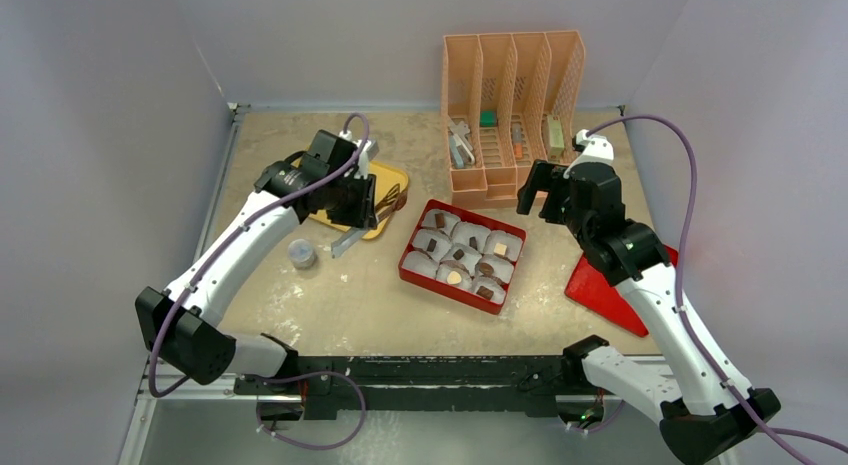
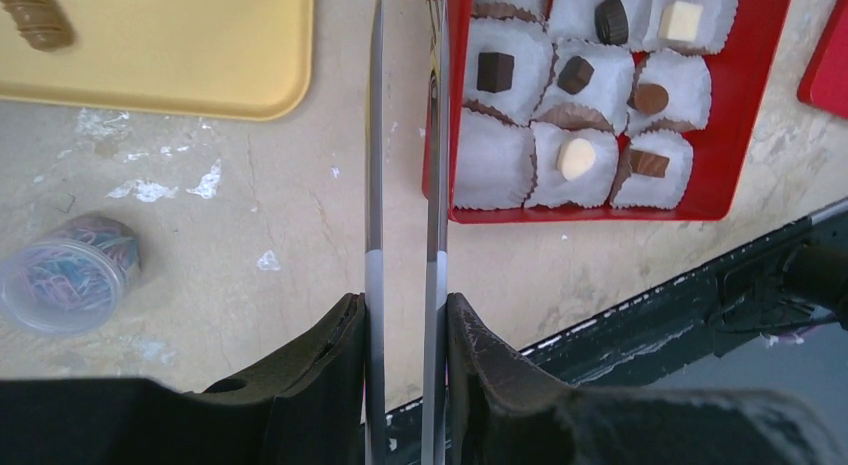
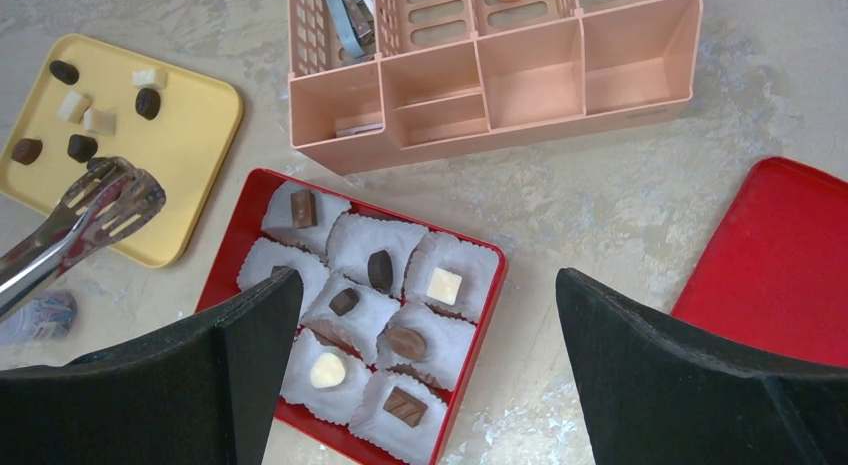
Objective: Pack the chocolate
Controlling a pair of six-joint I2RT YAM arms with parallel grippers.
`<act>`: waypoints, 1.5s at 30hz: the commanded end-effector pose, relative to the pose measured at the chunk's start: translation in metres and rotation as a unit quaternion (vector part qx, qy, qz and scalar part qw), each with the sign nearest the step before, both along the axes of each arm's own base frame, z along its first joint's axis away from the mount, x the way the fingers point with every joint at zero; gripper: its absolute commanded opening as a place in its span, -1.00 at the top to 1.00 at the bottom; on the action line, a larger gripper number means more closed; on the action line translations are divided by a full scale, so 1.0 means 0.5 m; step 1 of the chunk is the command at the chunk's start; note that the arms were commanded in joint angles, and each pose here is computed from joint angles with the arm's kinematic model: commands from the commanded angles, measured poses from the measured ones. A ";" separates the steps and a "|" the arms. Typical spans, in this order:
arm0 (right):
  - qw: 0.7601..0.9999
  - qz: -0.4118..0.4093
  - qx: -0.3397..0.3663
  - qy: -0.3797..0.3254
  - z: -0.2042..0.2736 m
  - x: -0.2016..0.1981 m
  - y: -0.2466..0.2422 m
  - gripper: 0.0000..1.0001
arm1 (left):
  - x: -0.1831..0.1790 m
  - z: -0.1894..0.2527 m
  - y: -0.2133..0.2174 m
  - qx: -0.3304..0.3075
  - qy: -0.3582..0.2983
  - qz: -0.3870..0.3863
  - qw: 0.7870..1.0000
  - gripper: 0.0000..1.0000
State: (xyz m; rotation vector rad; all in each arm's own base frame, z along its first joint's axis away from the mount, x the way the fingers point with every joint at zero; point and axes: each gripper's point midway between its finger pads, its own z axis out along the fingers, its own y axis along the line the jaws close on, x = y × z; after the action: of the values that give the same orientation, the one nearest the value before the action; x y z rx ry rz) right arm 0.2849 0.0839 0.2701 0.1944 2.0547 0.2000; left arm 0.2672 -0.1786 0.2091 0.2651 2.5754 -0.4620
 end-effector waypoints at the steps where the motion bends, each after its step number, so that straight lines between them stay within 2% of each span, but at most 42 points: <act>1: 0.999 -0.001 0.015 -0.029 0.041 0.013 0.005 -0.98 | -0.016 0.056 -0.032 -0.047 -0.025 -0.045 0.998 1.00; 5: 0.999 0.001 0.016 -0.029 0.041 0.014 0.007 -0.97 | -0.041 0.058 -0.055 -0.077 -0.005 -0.073 0.994 1.00; 10: 0.999 -0.001 0.016 -0.030 0.041 0.013 0.005 -0.98 | -0.060 0.055 -0.058 -0.082 0.004 -0.080 0.993 1.00; 22: 0.999 0.001 0.024 -0.031 0.043 0.012 0.010 -0.97 | -0.138 0.003 -0.078 -0.012 0.045 -0.135 0.990 1.00; 28: 0.999 0.001 0.028 -0.031 0.046 0.010 0.010 -0.98 | -0.155 -0.017 -0.079 0.013 0.056 -0.146 0.988 1.00; 37: 0.999 0.000 0.028 -0.032 0.047 0.003 0.007 -0.98 | -0.171 -0.035 -0.075 0.025 0.073 -0.159 0.984 1.00; 45: 0.999 0.000 0.028 -0.036 0.052 0.001 0.005 -0.98 | -0.182 -0.049 -0.074 0.029 0.087 -0.169 0.981 0.90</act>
State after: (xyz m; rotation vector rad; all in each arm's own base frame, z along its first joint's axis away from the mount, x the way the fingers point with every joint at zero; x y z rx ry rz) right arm 0.2857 0.0857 0.2712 0.2077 2.0497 0.2164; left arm 0.1773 -0.2115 0.1824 0.6737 2.7523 -0.5284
